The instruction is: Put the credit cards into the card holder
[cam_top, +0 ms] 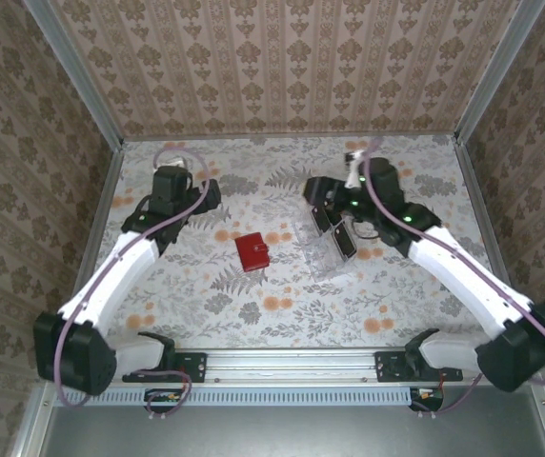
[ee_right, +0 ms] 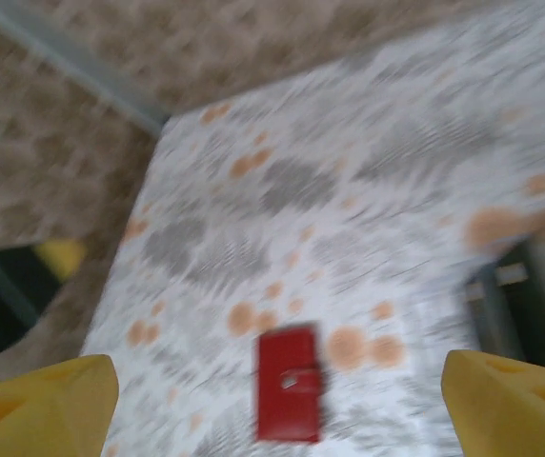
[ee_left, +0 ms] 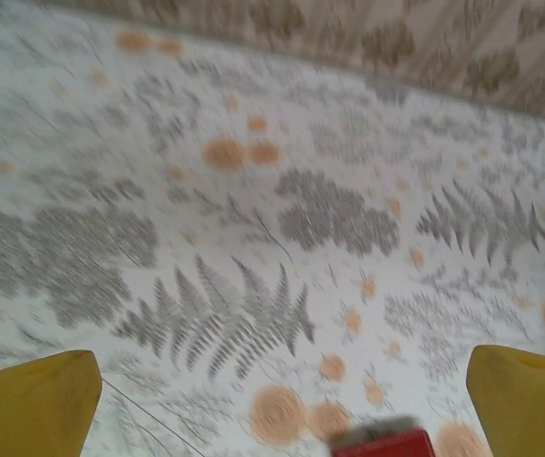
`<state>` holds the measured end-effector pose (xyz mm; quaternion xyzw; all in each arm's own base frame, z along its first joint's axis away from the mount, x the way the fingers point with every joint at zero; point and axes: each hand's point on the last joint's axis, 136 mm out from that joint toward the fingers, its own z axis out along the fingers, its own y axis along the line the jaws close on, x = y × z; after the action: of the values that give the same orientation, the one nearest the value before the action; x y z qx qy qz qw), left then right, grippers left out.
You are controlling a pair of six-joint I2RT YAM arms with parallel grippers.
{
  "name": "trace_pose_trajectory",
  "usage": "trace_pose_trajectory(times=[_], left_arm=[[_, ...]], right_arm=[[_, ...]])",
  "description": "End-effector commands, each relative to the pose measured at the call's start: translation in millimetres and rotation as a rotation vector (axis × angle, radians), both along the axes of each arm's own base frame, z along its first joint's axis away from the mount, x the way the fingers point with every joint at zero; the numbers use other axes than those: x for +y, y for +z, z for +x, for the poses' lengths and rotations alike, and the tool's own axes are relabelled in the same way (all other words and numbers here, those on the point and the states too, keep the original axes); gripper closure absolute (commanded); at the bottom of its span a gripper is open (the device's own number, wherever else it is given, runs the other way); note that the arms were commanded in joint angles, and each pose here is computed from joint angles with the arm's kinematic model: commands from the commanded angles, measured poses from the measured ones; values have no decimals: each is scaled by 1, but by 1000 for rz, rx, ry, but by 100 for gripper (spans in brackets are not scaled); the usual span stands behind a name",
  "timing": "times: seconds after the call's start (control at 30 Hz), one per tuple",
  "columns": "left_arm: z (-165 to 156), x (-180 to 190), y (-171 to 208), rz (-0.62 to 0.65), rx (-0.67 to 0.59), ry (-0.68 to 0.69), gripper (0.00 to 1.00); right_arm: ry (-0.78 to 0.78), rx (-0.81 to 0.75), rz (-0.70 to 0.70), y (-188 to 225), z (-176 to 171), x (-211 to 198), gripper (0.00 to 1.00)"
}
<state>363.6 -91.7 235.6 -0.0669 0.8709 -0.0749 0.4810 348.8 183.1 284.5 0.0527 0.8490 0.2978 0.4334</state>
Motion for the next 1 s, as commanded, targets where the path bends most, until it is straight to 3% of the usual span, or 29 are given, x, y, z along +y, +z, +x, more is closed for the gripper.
trace_pose_trajectory(times=[0.0,0.13,0.27,0.37,0.57,0.73,0.97], left_arm=[[0,44,35,174,-221,140,0],[-9,83,42,308,-380,228,0],[-9,108,-1,366,-298,242,0],[-3,115,-44,423,-237,232,0],[0,114,-107,443,-185,209,0],[10,108,-106,438,-256,190,0],[28,104,-123,421,-224,129,0]], right_arm=[[-243,-16,-199,-22,0,-75,0],[-474,-105,-342,-20,1,-143,0],[-605,-175,-456,-33,0,-183,0],[-692,-143,-493,-52,0,-212,0],[-677,-52,-621,-103,10,-230,0],[-660,-71,-652,-134,14,-233,0],[-619,-153,-612,-158,21,-233,0]])
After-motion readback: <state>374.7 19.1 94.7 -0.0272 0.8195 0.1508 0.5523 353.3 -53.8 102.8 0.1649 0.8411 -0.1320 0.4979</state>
